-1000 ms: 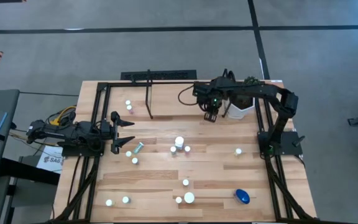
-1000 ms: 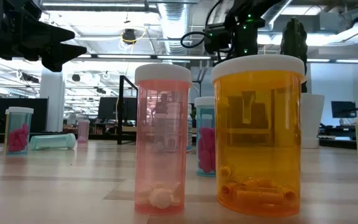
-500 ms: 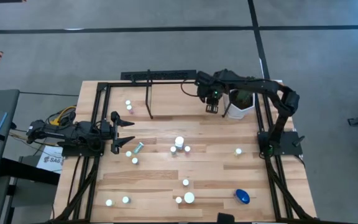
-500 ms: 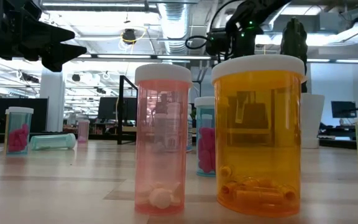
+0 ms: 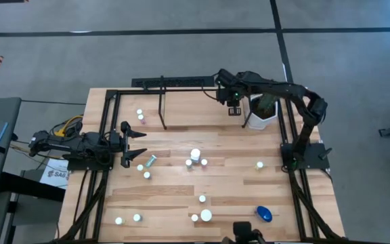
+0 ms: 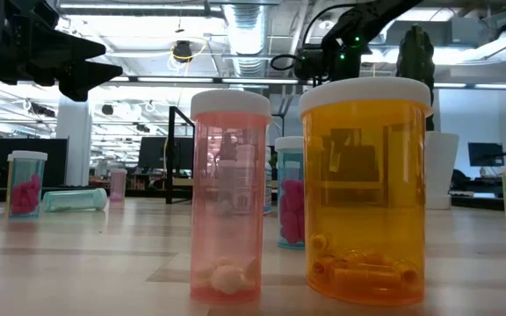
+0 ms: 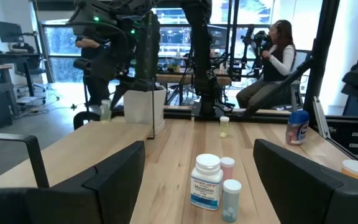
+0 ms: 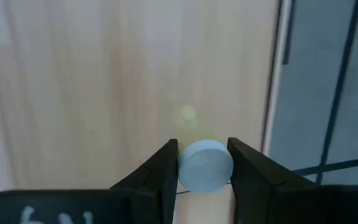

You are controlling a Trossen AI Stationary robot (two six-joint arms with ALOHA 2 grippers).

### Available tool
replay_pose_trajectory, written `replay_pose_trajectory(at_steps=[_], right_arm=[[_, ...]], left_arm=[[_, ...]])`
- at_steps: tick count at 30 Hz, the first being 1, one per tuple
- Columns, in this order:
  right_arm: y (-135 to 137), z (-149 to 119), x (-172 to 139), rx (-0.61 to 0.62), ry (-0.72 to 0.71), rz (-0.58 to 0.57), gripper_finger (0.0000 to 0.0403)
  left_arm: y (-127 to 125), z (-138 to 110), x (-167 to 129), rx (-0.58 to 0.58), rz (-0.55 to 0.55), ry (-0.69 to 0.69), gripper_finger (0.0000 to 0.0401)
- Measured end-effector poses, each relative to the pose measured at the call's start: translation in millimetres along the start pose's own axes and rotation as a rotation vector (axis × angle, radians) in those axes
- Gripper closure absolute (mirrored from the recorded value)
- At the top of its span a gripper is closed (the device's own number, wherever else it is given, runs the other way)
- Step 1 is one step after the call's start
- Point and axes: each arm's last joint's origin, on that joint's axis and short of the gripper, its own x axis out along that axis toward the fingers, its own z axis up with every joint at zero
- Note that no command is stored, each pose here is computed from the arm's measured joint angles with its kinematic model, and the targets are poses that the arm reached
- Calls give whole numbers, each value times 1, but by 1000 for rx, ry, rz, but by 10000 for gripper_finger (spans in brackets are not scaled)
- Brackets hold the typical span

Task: Pick and place medicine bottles onto shelf by color
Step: Put the yellow pill bottle on the shelf

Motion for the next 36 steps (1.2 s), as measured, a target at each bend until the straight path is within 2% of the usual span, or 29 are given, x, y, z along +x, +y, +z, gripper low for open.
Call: replay_pose_trajectory(at_steps=[6, 22, 31, 36], right_arm=[[-11, -7, 3, 3, 0, -14, 258], [-20, -20, 7, -141, 48, 7, 250], [-15, -14, 38, -202, 138, 42, 245], [-21, -9, 49, -212, 152, 48, 244]], left_arm=[[0, 0, 0, 0, 0, -1, 113], [0, 0, 0, 0, 0, 0, 113], [0, 0, 0, 0, 0, 0, 113], [0, 0, 0, 0, 2, 0, 113]])
